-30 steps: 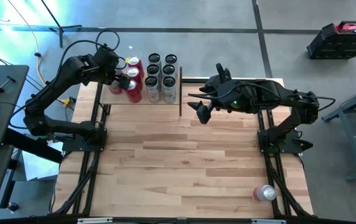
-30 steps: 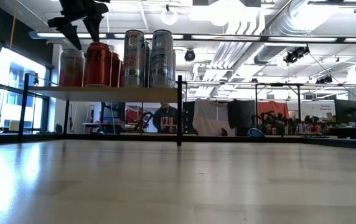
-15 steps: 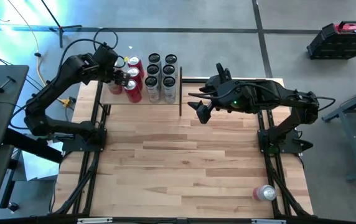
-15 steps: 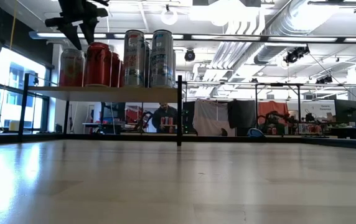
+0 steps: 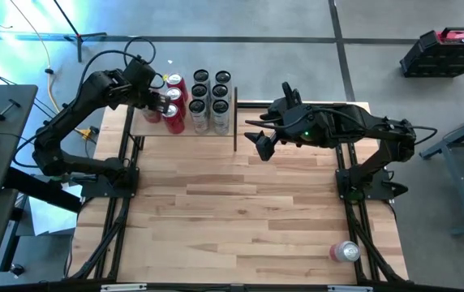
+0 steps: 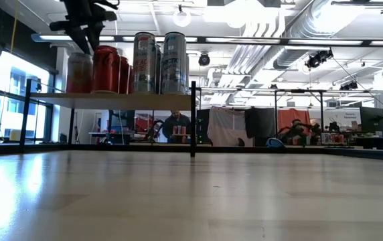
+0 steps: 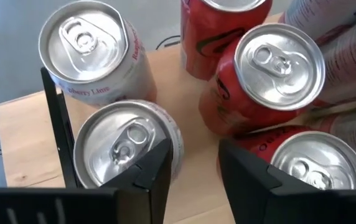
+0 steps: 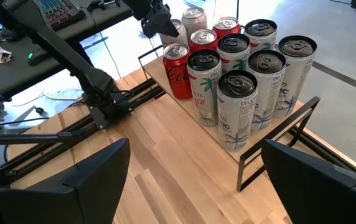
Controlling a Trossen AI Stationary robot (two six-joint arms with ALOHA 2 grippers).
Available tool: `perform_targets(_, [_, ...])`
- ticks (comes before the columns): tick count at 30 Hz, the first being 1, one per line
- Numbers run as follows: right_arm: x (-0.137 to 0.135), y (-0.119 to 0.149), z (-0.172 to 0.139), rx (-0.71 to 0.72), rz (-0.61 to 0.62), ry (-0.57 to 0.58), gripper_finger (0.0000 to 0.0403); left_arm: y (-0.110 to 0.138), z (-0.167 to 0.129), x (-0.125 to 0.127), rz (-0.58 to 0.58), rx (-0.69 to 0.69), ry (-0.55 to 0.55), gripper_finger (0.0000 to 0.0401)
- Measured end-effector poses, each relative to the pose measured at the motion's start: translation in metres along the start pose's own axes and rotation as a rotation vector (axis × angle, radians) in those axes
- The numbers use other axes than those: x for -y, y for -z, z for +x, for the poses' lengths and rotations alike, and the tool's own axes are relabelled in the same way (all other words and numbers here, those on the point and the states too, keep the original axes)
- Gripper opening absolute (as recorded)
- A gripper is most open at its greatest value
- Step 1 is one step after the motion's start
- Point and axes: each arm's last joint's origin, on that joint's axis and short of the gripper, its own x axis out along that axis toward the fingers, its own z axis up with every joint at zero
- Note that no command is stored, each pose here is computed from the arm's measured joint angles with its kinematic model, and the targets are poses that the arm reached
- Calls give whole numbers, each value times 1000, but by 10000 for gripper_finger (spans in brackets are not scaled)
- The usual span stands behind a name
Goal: Place canned beverage on shelf
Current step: Put the left pink soda can on the shelf aligned with the other pink soda can
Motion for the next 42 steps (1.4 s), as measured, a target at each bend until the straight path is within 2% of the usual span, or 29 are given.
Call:
perform_targets(24, [0, 0, 0, 0, -7, 0, 348, 13, -12, -7, 20, -62, 34, 122])
perform_targets(36, [0, 0, 0, 1, -7, 0, 348, 11, -12, -7, 32, -36, 26, 122])
perform_targets(42, [0, 0, 0, 1, -7, 0, 348, 10, -30, -12, 20, -45, 25, 122])
